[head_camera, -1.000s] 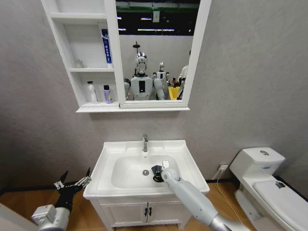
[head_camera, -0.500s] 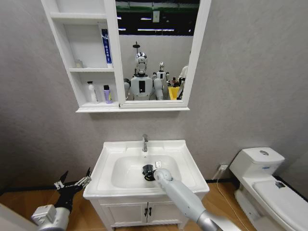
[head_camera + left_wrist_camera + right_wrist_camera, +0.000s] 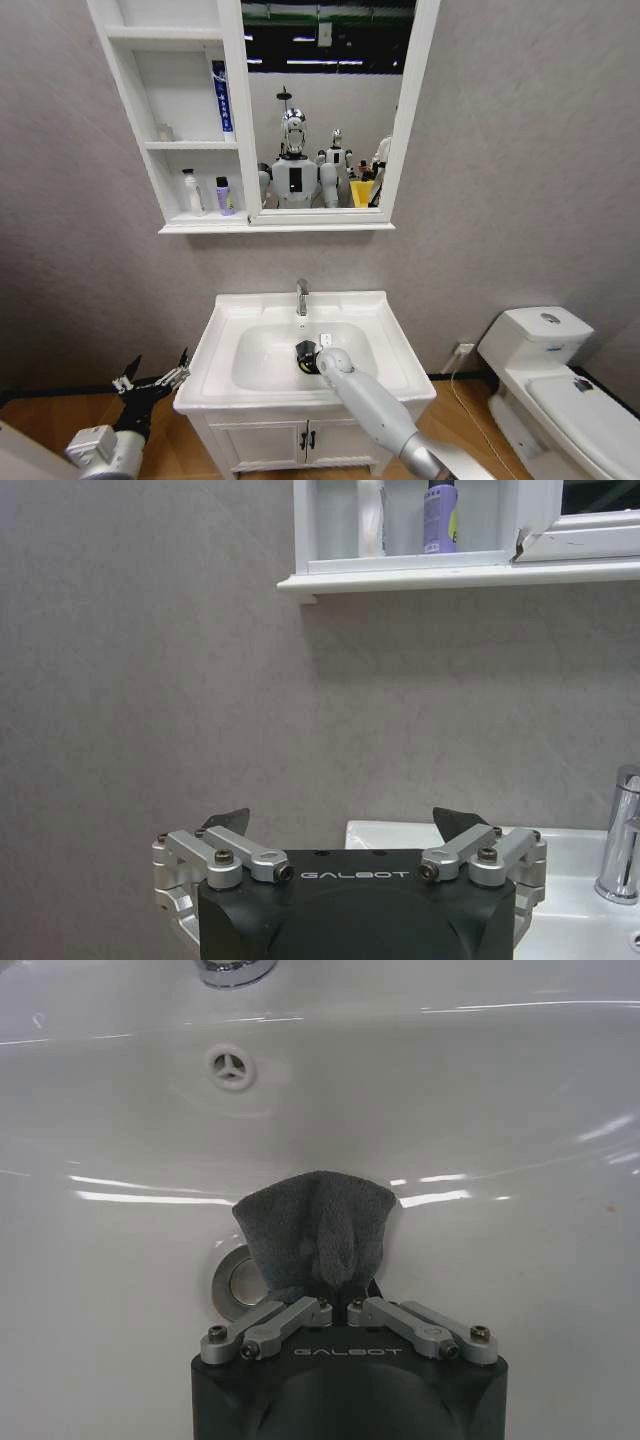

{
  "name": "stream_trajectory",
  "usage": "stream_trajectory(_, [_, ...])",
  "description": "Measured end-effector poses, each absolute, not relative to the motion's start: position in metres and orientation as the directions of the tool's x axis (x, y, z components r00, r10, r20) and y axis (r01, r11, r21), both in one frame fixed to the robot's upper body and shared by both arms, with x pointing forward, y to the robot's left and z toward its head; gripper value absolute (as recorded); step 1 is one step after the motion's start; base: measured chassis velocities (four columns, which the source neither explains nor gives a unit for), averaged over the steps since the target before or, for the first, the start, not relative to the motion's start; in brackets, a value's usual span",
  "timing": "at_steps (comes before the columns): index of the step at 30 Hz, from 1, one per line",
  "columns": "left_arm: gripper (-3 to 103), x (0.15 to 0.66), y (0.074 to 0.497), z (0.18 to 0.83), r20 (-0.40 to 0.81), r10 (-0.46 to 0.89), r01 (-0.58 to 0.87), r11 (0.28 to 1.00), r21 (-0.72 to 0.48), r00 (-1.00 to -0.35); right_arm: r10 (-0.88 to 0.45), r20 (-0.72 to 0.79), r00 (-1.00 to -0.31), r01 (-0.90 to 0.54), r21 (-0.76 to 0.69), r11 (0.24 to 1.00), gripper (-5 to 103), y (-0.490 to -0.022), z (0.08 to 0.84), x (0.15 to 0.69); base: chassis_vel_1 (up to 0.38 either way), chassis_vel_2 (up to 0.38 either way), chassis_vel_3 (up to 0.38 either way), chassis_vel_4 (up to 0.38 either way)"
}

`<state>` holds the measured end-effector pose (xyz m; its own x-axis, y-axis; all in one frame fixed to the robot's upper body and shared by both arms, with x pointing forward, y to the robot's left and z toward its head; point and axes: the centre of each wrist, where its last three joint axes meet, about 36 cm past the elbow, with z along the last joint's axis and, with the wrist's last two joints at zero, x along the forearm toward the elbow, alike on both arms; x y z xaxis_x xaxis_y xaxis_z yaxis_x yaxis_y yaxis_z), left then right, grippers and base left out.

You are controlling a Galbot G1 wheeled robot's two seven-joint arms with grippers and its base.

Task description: Move facial cleanser and shampoo from washbasin to cabinet, then wipe washbasin with towel.

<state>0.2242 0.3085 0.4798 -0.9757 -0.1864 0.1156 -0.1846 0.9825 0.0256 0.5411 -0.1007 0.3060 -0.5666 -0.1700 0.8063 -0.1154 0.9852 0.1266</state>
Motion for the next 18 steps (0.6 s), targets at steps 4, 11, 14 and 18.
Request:
stream_trajectory(4, [100,0.224,0.308,0.48,0.116,-0.186,-0.185,0.982,0.026,-0.976,-0.149,0.803,-0.578,-0.104,0.109,0.989,2,-0.114,0.311,0.536,0.0,0.0,0.0,0.0])
stream_trajectory(11, [100,0.224,0.308,0.48,0.116,-0.186,-0.185,0.982,0.026,-0.976,-0.158,0.8,-0.579,-0.112,0.114,0.987,2,-0.118,0.311,0.535,0.0,0.0,0.0,0.0])
stream_trajectory(14, [100,0.224,0.308,0.48,0.116,-0.186,-0.185,0.982,0.026,-0.976,-0.166,0.8,-0.577,-0.123,0.116,0.986,2,-0.113,0.308,0.537,0.0,0.0,0.0,0.0])
stream_trajectory(18, [100,0.224,0.308,0.48,0.116,-0.186,-0.185,0.982,0.026,-0.976,-0.182,0.801,-0.57,-0.153,0.114,0.982,2,-0.098,0.299,0.54,0.0,0.0,0.0,0.0])
